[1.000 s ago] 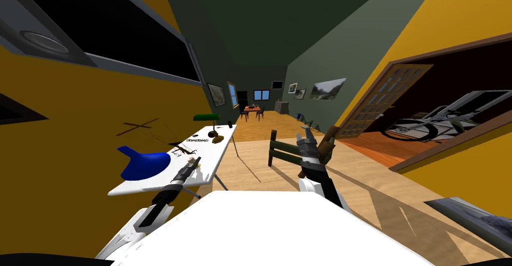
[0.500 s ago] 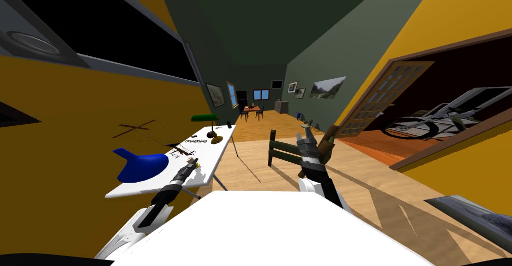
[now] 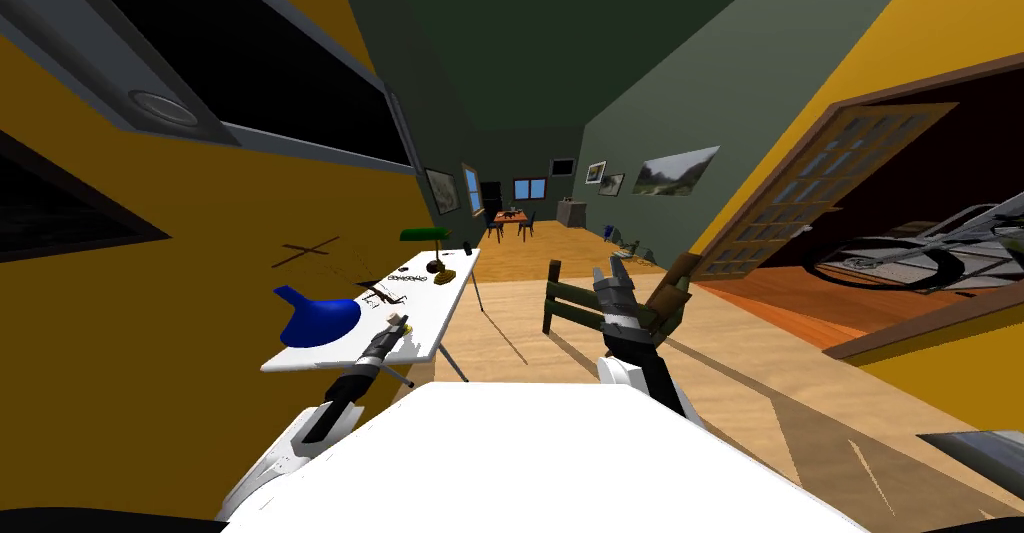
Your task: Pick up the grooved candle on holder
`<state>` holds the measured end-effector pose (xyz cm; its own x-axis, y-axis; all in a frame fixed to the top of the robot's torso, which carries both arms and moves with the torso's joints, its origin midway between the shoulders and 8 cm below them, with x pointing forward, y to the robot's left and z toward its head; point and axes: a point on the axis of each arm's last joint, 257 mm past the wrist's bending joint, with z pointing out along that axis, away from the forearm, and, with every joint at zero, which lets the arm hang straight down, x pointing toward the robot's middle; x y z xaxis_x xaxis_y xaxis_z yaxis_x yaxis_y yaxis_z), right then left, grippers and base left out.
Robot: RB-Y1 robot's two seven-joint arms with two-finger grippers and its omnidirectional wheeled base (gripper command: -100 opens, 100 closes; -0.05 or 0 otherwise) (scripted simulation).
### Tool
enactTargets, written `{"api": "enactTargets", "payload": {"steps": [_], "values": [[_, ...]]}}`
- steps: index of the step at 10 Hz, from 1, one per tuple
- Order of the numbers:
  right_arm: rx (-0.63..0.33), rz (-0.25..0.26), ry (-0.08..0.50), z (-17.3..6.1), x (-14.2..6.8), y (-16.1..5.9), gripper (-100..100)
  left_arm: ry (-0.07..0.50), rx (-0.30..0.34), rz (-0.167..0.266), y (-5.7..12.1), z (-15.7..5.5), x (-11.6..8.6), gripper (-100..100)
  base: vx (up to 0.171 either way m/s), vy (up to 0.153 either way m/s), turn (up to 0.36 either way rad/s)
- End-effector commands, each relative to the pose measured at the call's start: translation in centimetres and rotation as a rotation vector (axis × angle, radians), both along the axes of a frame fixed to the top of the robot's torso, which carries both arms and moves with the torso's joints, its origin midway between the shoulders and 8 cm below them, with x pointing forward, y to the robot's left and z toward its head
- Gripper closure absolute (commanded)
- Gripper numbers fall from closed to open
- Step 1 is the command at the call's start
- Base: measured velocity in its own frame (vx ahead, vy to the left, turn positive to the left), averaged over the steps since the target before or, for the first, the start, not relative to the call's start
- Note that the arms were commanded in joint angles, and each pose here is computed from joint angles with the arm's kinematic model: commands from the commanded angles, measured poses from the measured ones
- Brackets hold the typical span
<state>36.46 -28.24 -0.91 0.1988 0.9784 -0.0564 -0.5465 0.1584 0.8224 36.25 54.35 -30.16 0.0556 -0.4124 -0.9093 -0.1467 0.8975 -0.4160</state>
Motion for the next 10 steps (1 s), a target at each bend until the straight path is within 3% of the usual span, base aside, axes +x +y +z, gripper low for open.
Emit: {"api": "enactTargets", "payload": {"steps": [1,2,3,5,6,7,8,9,10], "values": [[0.0,0.0,0.0,0.0,0.0,0.0,0,0.013,-0.002,-0.025,-2.8,-0.8,1.4,100,-0.011,0.117,0.158],[0.0,0.0,0.0,0.0,0.0,0.0,0,0.005,0.004,-0.048,-5.3,-0.5,2.8,100,-0.033,0.177,0.278],[0.0,0.0,0.0,0.0,0.0,0.0,0,0.009,0.002,-0.057,-5.8,-0.7,3.0,100,-0.036,0.119,0.066],[0.0,0.0,0.0,0.0,0.0,0.0,0,0.004,0.004,-0.101,-11.1,-0.7,5.3,100,-0.024,0.13,0.232],[0.0,0.0,0.0,0.0,0.0,0.0,0,0.008,0.002,-0.111,-11.7,-0.8,5.4,100,-0.009,0.097,0.09],[0.0,0.0,0.0,0.0,0.0,0.0,0,0.004,0.002,-0.137,-14.6,-0.6,6.5,100,-0.019,0.091,0.133],[0.0,0.0,0.0,0.0,0.0,0.0,0,0.004,0.001,-0.137,-14.7,-0.6,6.5,100,-0.011,0.075,0.081],[0.0,0.0,0.0,0.0,0.0,0.0,0,0.008,-0.002,-0.159,-17.5,-0.7,7.4,100,-0.01,0.088,0.217],[0.0,0.0,0.0,0.0,0.0,0.0,0,-0.002,0.001,-0.163,-17.7,-0.2,7.5,100,-0.001,0.071,0.085]]}}
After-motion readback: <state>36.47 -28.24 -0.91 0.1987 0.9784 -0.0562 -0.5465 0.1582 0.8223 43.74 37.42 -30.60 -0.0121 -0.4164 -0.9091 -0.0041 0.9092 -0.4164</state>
